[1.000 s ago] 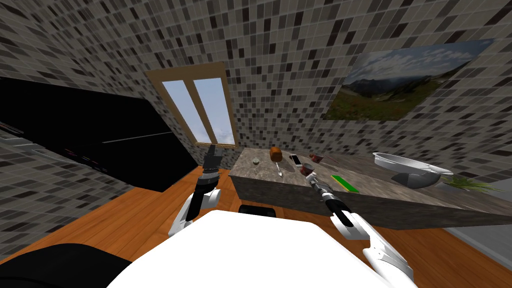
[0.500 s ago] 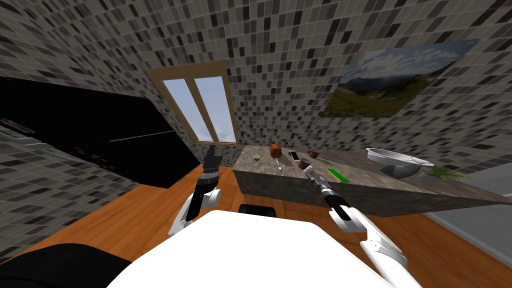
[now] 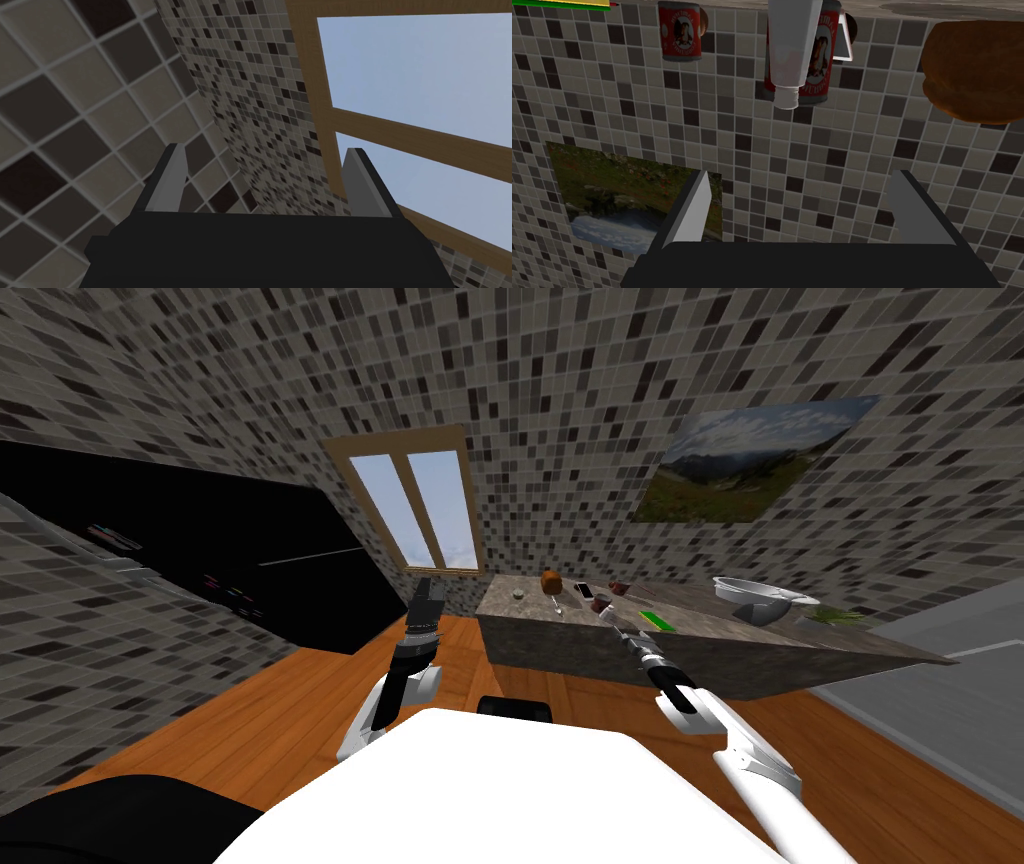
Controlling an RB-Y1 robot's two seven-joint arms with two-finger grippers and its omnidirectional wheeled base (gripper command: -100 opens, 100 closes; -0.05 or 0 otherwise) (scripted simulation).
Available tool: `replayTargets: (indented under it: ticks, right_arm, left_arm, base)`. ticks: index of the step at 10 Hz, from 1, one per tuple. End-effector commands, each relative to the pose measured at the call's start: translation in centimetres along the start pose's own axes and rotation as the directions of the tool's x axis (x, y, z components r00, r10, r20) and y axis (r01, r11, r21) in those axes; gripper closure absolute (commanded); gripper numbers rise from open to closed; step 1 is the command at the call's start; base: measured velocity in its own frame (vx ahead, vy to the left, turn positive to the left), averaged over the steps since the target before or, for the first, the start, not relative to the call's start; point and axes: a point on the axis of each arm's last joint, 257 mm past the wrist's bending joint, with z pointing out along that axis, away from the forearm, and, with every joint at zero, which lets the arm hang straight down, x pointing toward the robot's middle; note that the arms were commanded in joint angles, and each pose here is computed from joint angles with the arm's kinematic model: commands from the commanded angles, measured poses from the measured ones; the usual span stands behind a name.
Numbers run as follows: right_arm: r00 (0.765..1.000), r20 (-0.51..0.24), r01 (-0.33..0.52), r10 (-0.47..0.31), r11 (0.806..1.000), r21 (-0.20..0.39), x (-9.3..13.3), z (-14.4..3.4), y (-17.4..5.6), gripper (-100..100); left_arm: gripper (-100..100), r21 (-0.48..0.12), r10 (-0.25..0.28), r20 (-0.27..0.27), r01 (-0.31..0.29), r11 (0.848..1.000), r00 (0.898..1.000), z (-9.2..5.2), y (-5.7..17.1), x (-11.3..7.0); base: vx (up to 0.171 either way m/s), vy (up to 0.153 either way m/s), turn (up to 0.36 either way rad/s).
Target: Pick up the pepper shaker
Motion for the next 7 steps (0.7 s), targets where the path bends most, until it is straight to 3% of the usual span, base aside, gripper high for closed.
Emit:
replayTargets:
  ticks: [1,7]
  right_arm:
    - [1.0,-0.022,0.017,-0.017,1.0,0.004,0.6,-0.8,-1.0,-100]
    - [0.996,-0.087,0.015,-0.015,1.0,0.004,3.6,-2.9,-2.0,-100]
  left_arm:
    - [0,0.0,0.0,0.0,0.0,1.0,1.0,0.0,0.0,0.0]
    - [0,0.0,0.001,0.0,-0.001,1.0,1.0,0.0,0.0,0.0]
  base:
    - [0.002,-0.005,0.122]
    - [0.193,-0.082,0.044]
